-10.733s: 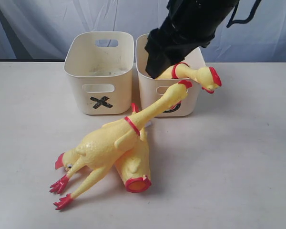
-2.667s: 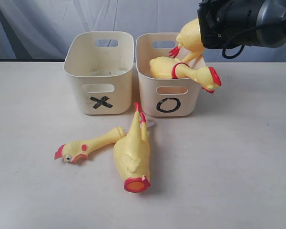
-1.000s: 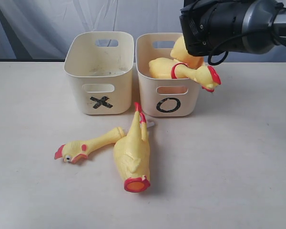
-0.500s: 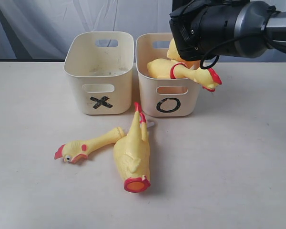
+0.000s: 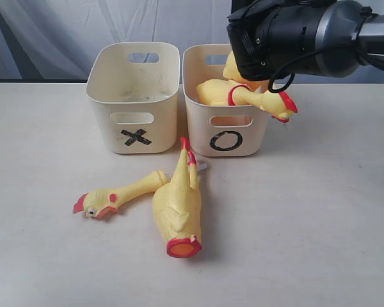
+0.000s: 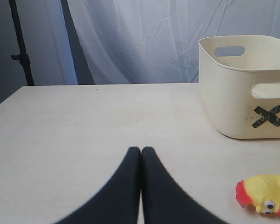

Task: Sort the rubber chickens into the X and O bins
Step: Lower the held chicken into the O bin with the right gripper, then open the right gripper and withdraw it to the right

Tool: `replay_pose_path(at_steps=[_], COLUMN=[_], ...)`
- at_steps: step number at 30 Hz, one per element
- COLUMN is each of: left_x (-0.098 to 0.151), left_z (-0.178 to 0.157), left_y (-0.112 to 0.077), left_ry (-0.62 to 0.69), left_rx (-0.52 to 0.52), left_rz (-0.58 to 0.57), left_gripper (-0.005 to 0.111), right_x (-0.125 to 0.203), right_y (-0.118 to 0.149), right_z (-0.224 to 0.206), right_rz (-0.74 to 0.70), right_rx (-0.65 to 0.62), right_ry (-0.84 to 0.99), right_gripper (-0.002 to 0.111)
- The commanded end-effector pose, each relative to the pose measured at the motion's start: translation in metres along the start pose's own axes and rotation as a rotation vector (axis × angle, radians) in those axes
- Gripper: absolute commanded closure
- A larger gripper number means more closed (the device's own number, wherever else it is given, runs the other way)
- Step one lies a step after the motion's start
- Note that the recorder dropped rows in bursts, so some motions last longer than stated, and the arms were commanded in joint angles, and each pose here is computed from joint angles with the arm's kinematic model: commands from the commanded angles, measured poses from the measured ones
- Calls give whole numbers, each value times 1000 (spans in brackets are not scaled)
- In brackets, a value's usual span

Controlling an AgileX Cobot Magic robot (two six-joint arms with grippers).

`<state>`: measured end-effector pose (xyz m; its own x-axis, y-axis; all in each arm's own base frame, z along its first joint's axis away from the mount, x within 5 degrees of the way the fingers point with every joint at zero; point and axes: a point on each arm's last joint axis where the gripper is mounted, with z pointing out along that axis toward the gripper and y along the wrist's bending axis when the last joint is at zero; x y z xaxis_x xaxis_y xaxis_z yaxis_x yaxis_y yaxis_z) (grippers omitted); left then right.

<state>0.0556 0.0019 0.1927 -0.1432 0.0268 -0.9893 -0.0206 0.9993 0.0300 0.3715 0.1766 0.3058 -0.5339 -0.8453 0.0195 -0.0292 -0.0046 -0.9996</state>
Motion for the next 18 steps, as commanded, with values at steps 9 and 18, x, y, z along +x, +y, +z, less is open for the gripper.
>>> replay_pose_path(at_steps=[9, 18], left_x=[0, 0], left_z=[0, 0], left_y=[0, 0], left_ry=[-7, -7], left_rx=[1, 1], left_rz=[0, 0], left_gripper=[107, 107], right_x=[4, 6], right_y=[-2, -10], right_z=[-4, -5], right_rz=[63, 80], right_rx=[-65, -37], right_ry=[8, -1], right_gripper=[35, 35])
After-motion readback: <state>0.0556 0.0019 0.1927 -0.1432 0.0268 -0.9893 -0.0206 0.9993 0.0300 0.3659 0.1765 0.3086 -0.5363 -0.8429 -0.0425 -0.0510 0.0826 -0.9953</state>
